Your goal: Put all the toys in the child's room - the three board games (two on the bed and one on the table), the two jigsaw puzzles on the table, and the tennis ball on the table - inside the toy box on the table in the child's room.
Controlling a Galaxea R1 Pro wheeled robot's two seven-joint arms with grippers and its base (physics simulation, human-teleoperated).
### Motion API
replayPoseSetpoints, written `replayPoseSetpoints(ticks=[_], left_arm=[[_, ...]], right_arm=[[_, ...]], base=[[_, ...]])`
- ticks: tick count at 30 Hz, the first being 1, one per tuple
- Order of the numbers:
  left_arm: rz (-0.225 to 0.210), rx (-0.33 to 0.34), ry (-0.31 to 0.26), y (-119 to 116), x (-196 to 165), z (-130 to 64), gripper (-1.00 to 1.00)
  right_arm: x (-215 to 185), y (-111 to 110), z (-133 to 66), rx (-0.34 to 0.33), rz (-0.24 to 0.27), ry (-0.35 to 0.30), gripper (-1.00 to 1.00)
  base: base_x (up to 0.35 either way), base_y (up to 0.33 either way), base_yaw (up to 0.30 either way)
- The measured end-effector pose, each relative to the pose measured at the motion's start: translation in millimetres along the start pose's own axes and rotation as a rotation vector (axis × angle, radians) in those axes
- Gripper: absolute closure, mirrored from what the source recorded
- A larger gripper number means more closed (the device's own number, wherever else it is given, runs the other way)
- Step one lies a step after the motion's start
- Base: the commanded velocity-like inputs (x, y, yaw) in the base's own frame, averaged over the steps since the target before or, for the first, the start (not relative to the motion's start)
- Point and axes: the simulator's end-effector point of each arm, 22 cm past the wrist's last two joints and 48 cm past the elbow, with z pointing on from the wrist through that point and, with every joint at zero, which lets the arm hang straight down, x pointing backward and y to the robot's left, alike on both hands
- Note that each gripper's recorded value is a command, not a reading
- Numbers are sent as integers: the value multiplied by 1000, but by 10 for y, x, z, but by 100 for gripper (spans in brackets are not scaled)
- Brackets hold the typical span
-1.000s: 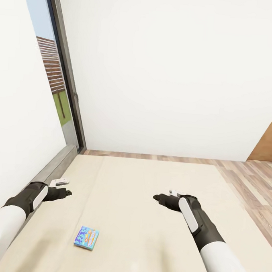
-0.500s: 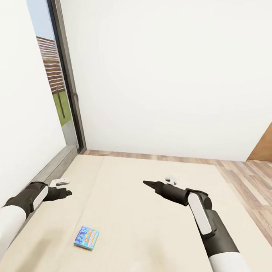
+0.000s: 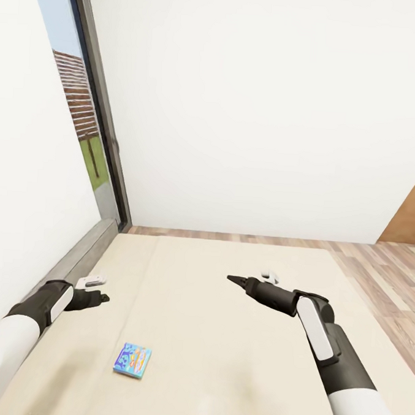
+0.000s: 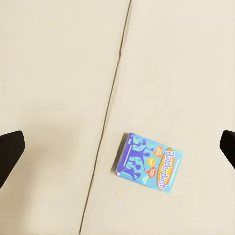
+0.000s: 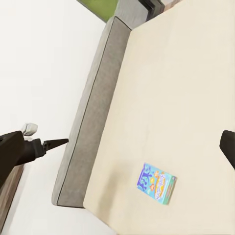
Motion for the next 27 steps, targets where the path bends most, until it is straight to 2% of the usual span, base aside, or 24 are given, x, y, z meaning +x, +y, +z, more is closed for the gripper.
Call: replayPoseSetpoints(ticks=[5, 7, 11, 17, 27], left_arm=[[-2, 40, 12, -84, 50, 41, -100], [0, 111, 14, -236, 64, 45, -100], [5, 169, 9, -354, 64, 55, -100], [18, 192, -28, -397, 8, 90, -100], [22, 191, -21, -392, 58, 165, -100]], right_arm=[[30, -46, 15, 4, 8, 5, -100], [41, -63, 22, 6, 11, 7, -100], [66, -93, 37, 8, 16, 12, -100], [111, -140, 58, 11, 24, 19, -100], [222, -236, 91, 21, 43, 35, -100]], base=[[0, 0, 0], [0, 0, 0], [0, 0, 0], [0, 0, 0], [0, 0, 0]])
